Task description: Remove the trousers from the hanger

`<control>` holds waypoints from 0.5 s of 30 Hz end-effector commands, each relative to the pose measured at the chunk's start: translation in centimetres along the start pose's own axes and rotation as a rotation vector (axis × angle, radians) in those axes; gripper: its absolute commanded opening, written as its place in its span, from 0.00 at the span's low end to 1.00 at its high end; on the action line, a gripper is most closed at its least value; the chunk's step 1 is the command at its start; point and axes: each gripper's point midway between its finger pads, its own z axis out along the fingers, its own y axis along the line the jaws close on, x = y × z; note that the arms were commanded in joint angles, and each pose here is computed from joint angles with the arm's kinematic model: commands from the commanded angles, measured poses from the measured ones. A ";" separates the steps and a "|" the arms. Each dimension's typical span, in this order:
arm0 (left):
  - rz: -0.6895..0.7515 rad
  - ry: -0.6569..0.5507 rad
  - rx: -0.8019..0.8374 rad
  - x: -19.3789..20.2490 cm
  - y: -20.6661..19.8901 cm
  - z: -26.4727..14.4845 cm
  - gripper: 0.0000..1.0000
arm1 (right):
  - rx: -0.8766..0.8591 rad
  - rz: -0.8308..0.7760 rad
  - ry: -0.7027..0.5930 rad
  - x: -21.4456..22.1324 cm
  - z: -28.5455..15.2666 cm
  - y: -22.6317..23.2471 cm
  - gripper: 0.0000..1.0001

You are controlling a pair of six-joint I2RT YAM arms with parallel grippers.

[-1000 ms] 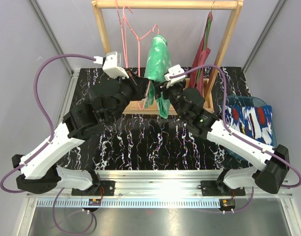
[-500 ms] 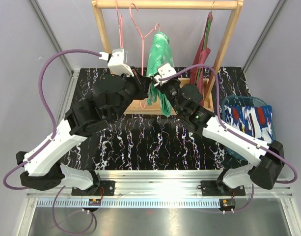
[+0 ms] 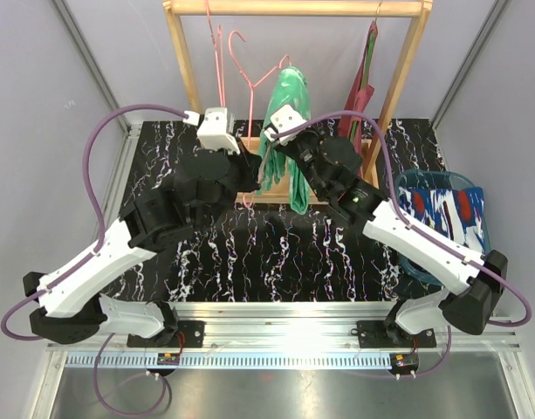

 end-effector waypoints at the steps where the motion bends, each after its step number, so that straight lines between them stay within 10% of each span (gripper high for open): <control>1: -0.061 -0.054 -0.008 -0.4 0.6 -0.4 0.00 | 0.206 0.061 -0.184 -8.6 -2.2 -8.5 0.00; 15: -0.065 0.122 -0.069 10.2 4.0 0.1 0.00 | 0.315 0.091 -0.287 -16.9 -6.5 -17.2 0.00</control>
